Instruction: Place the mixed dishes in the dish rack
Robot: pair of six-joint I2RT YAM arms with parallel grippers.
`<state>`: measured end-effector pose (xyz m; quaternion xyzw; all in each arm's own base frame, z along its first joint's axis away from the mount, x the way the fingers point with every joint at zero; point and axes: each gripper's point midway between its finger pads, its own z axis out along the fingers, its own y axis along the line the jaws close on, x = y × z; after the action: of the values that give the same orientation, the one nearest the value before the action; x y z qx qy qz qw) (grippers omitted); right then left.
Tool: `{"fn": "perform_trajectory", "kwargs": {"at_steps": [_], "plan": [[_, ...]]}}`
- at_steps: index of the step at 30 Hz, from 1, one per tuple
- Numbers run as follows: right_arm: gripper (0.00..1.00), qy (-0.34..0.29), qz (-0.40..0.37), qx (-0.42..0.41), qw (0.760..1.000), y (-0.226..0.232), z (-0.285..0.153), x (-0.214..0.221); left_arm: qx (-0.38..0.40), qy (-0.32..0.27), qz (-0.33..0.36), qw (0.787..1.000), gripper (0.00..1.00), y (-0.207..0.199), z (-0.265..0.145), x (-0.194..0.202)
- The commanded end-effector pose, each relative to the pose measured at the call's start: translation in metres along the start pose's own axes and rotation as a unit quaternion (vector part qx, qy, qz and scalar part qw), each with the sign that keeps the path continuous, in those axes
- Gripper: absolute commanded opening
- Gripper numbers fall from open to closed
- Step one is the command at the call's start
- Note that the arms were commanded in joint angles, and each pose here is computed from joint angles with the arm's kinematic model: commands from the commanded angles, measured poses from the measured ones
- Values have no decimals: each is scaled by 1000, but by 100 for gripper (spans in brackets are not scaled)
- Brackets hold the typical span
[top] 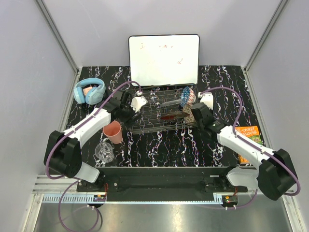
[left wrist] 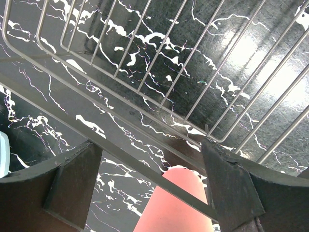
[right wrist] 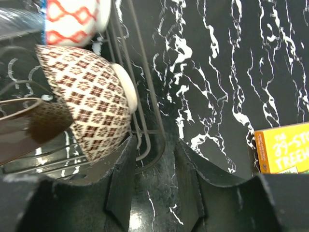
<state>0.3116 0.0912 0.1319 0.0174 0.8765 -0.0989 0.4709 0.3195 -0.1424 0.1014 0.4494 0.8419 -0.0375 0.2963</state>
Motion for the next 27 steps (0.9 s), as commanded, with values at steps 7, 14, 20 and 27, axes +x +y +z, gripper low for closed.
{"fn": "perform_trajectory", "kwargs": {"at_steps": [7, 14, 20, 27], "plan": [[44, 60, 23, 0, 998, 5, 3, 9, -21, -55, 2, 998, 86, 13, -20, -30], [37, 115, 44, -21, 992, 13, -4, 34, -26, -57, 4, 998, 86, 15, -22, -33], [32, 131, 69, -37, 988, 7, -21, 55, -27, -57, 5, 998, 86, 17, -21, -34], [32, 156, 97, -75, 980, 16, -42, 58, -28, -58, 5, 998, 85, 17, -21, -35]]}}
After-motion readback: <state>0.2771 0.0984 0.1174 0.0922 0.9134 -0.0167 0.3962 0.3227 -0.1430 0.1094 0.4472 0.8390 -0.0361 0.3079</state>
